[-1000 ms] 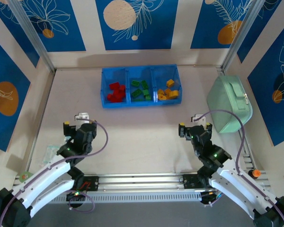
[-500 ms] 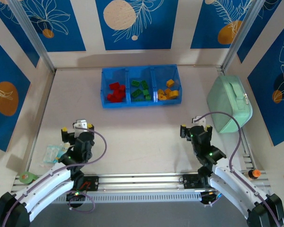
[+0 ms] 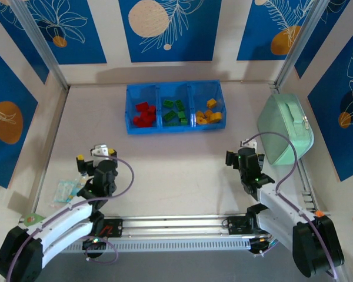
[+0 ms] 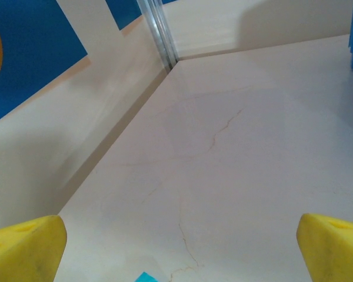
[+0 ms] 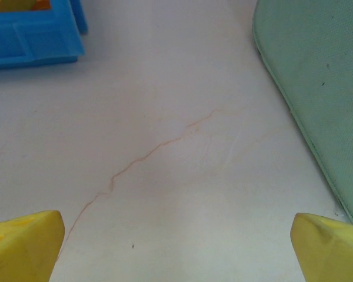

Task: Sort the legos into containers by color
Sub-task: Reset both arms

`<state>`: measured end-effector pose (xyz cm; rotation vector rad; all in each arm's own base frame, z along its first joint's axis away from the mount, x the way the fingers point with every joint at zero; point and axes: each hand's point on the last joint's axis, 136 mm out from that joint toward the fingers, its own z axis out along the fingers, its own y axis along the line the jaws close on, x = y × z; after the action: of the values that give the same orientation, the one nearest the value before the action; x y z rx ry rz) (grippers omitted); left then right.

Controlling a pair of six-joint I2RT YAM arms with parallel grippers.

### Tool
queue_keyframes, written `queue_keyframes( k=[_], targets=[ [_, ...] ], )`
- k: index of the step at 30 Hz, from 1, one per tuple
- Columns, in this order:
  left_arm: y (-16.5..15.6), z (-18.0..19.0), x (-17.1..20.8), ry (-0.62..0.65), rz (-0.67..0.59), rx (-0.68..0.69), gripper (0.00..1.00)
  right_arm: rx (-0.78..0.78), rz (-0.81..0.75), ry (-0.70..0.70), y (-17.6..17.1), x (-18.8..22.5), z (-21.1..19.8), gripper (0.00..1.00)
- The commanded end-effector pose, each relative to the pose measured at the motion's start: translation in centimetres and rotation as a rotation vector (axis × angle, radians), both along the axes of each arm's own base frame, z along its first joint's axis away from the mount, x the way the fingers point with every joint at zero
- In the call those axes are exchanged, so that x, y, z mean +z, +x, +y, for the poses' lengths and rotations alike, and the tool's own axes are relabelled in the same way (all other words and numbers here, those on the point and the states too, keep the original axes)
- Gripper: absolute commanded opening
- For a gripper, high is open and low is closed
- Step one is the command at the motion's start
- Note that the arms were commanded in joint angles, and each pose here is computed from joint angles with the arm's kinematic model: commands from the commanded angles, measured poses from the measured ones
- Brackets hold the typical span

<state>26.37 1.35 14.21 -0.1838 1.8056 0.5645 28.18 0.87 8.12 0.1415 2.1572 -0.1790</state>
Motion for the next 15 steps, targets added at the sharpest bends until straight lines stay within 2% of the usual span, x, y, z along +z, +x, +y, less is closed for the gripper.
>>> queue_keyframes(
  k=[1,15],
  targets=[
    [0.5,0.1,0.6,-0.025,-0.048,-0.005,1.00,0.018,-0.117,0.034,2.4,3.1,0.5,0.99],
    [2.2,0.7,0.3,-0.051,-0.067,0.004,1.00,0.024,-0.220,0.008,4.5,4.1,0.2,0.99]
  ],
)
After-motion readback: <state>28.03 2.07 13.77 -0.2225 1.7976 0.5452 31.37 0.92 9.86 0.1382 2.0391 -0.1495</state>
